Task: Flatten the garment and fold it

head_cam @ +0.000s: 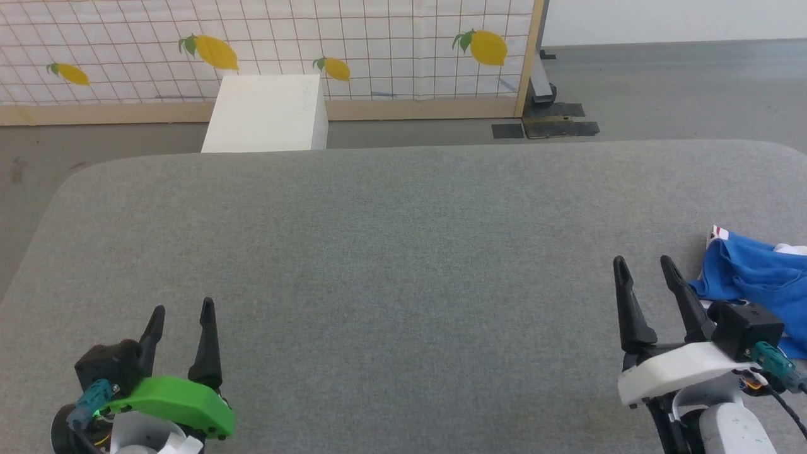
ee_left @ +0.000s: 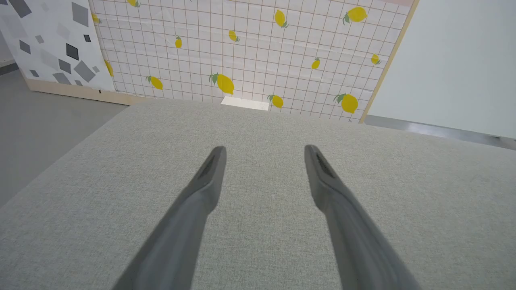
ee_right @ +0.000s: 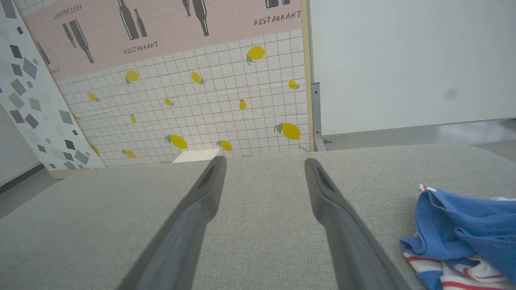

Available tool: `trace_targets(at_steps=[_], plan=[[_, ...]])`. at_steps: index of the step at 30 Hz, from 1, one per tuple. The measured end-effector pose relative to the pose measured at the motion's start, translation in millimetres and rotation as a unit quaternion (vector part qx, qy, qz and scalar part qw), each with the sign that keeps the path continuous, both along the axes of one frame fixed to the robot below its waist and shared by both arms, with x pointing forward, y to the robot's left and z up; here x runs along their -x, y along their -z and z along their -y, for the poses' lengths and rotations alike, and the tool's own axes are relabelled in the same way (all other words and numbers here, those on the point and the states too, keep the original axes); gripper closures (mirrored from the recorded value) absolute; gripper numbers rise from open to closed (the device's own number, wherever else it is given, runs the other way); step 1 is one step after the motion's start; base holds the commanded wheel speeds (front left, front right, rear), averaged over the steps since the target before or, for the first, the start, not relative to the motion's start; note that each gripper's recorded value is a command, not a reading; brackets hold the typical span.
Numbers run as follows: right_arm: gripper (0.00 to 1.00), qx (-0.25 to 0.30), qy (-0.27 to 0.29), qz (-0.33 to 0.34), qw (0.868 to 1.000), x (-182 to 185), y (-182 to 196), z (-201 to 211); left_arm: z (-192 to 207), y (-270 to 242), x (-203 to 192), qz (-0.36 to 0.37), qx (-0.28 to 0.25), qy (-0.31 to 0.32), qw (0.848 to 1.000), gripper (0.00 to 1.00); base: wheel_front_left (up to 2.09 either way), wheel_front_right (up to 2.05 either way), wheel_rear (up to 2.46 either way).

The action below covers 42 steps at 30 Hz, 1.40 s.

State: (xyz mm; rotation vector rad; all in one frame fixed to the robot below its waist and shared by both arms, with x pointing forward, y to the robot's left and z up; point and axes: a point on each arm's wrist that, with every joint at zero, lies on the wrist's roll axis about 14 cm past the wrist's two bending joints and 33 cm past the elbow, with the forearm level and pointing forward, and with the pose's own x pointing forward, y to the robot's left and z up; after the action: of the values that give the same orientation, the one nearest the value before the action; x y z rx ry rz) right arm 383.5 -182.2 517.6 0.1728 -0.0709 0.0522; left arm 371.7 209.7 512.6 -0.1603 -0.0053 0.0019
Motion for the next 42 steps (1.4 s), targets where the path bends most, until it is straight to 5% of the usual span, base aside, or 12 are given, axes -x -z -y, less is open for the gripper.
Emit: trace_targets(at_steps=[10,11,42], plan=[[0.0,-0.003,0.003,-0.003,1.0,0,2,2,2,4,-1,-0.006,0.0,0.004,1.0,0.0,0.0,0.0,0.0],[1.0,-0.003,0.003,-0.003,1.0,0,2,2,2,4,-2,-0.006,0.0,0.004,1.0,1.0,0.0,0.0,0.0],[1.0,0.018,-0.006,-0.006,1.0,0,-3,-2,11,1,-3,-0.006,-0.016,0.007,1.0,1.0,0.0,0.0,0.0]])
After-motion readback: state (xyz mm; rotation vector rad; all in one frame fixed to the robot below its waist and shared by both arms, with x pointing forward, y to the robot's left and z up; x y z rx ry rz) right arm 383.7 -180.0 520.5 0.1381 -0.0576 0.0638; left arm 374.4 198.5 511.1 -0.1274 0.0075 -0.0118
